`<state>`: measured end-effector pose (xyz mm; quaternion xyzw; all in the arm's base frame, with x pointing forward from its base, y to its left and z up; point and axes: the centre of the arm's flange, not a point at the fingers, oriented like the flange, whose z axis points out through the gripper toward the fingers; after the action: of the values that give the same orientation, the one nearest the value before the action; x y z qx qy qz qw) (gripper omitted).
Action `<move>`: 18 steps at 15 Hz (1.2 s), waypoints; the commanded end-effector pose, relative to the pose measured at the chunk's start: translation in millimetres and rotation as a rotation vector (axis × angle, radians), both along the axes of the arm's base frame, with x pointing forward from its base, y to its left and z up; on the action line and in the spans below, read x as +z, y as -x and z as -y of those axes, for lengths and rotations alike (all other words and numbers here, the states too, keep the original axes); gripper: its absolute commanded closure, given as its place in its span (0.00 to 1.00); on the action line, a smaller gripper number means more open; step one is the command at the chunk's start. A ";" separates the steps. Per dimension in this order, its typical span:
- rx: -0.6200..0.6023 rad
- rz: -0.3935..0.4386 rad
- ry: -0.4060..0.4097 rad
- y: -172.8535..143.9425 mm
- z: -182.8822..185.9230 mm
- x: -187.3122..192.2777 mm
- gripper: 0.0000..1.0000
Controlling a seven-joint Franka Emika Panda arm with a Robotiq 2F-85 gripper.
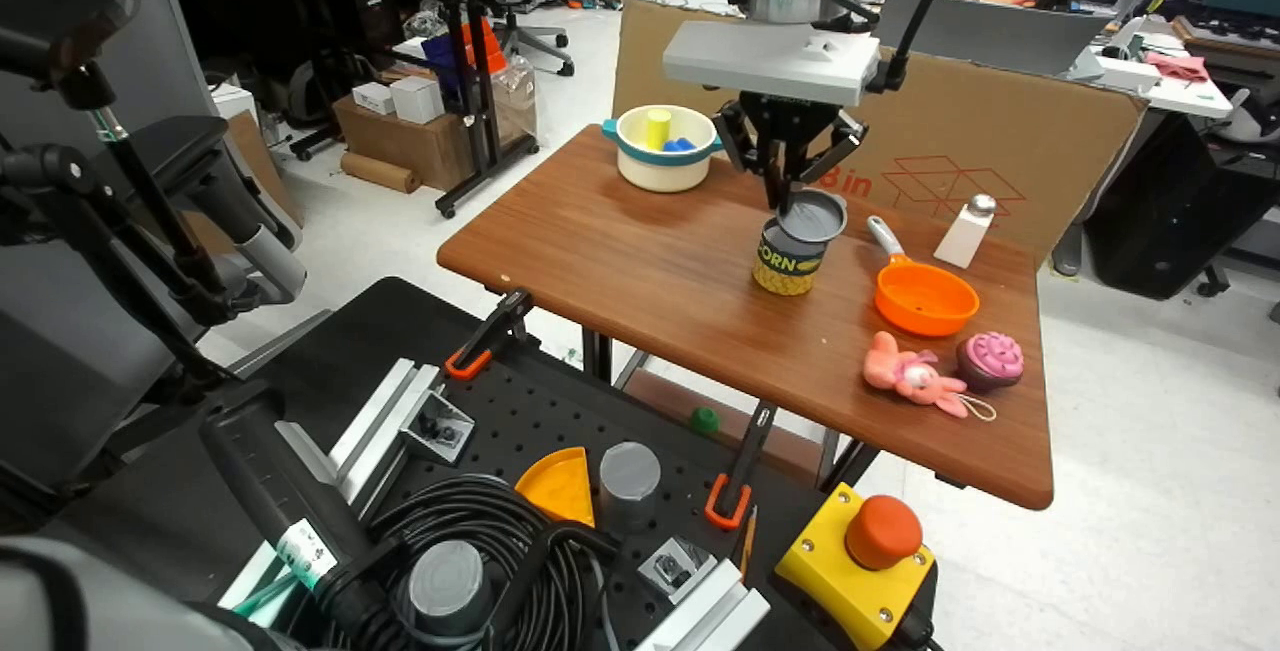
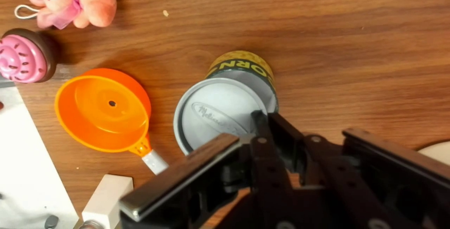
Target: Pick up the lid from the table and put it on the bottle, then pick up the plush toys and put them on the pan
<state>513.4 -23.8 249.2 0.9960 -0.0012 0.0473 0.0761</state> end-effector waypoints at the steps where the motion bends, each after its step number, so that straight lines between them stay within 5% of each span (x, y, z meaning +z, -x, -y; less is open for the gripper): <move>1: 0.025 -0.012 0.005 -0.9 -1.6 -0.3 0.98; 8: 0.025 -0.015 0.001 -2.0 -2.3 0.3 0.98; 9: 0.033 -0.016 0.003 -1.4 -2.3 0.6 0.67; 11: 0.042 -0.023 0.002 -0.9 -2.4 0.7 0.60; 18: 0.058 -0.033 0.002 -0.5 -1.6 0.5 0.08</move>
<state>512.1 -21.2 246.8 0.9959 0.0207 0.0396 0.0782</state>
